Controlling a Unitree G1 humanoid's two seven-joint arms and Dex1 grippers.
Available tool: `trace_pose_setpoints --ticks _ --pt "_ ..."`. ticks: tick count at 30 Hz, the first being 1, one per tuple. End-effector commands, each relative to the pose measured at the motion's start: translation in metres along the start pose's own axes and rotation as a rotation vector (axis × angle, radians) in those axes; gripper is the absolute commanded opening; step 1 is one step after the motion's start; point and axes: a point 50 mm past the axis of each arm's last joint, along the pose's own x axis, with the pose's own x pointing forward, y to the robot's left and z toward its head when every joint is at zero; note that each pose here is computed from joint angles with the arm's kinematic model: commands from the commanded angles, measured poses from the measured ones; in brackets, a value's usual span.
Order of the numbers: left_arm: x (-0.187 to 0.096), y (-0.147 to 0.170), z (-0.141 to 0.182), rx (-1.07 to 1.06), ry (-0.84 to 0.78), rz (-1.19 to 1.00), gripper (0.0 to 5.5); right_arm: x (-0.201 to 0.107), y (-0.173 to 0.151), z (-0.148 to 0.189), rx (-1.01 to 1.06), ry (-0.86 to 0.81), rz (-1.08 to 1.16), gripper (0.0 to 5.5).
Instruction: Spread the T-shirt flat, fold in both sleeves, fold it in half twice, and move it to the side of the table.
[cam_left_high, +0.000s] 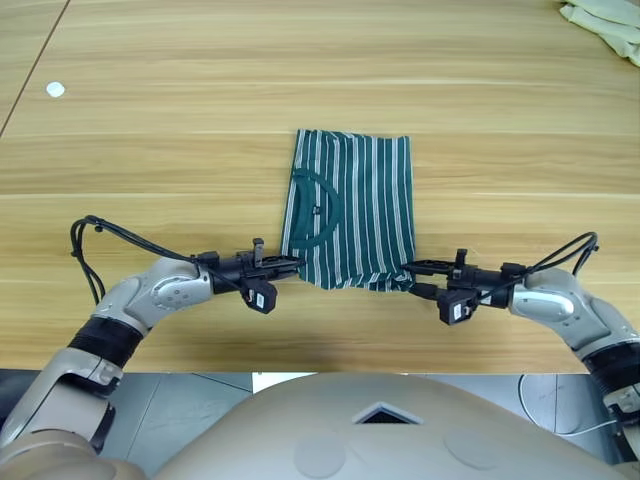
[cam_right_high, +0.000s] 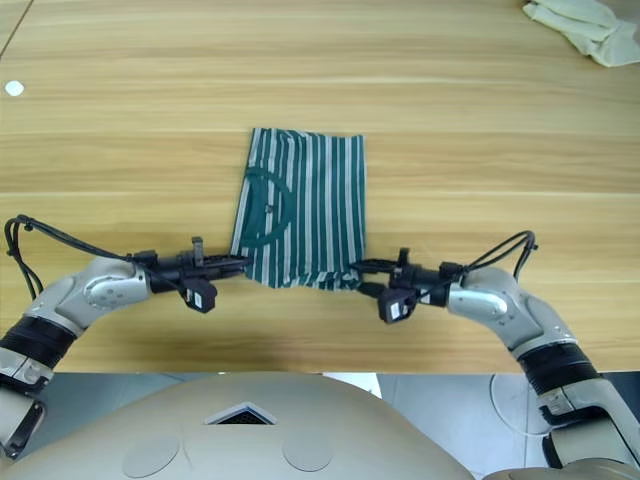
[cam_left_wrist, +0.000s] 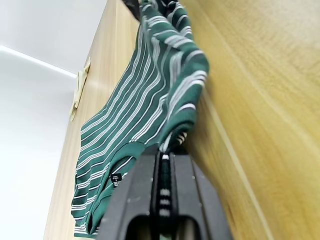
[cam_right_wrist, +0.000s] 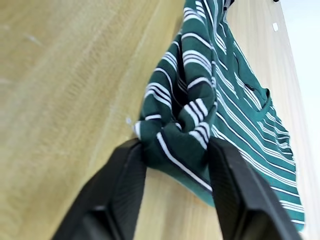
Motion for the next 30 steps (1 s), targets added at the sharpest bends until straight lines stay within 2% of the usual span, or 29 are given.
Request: trace_pose_setpoints --ticks 1,6,10,13,15,19,21,27,30 --pt "0.005 -0.058 -0.005 -0.148 0.083 -0.211 0.07 0.0 0.003 0.007 0.003 -0.029 0.019 1.18" --pt "0.005 -0.061 0.002 -0.194 0.054 -0.179 0.07 -0.001 -0.007 0.007 0.017 -0.021 -0.075 0.28" --pt "0.002 -0.063 0.024 -0.291 -0.044 -0.113 0.04 -0.015 -0.011 -0.005 0.071 0.056 -0.165 0.21" --pt "0.004 -0.067 0.042 -0.341 -0.092 -0.047 0.03 -0.027 0.004 0.0 0.16 0.055 -0.167 0.21" --pt "0.005 -0.055 0.048 -0.341 -0.116 0.035 0.03 -0.031 0.004 0.008 0.205 0.027 -0.212 0.21" --pt "0.002 -0.006 0.025 -0.308 -0.038 0.338 0.03 -0.03 -0.016 0.007 0.198 0.013 -0.316 0.21" --pt "0.001 0.008 0.012 -0.296 0.025 0.439 0.03 -0.028 -0.025 0.006 0.186 0.005 -0.358 0.21" --pt "0.004 0.025 -0.001 -0.292 0.1 0.533 0.03 -0.021 -0.071 0.002 0.133 -0.031 -0.503 0.21" --pt "0.006 0.038 -0.014 -0.282 0.15 0.564 0.03 -0.009 -0.094 -0.01 0.121 -0.005 -0.574 0.21"
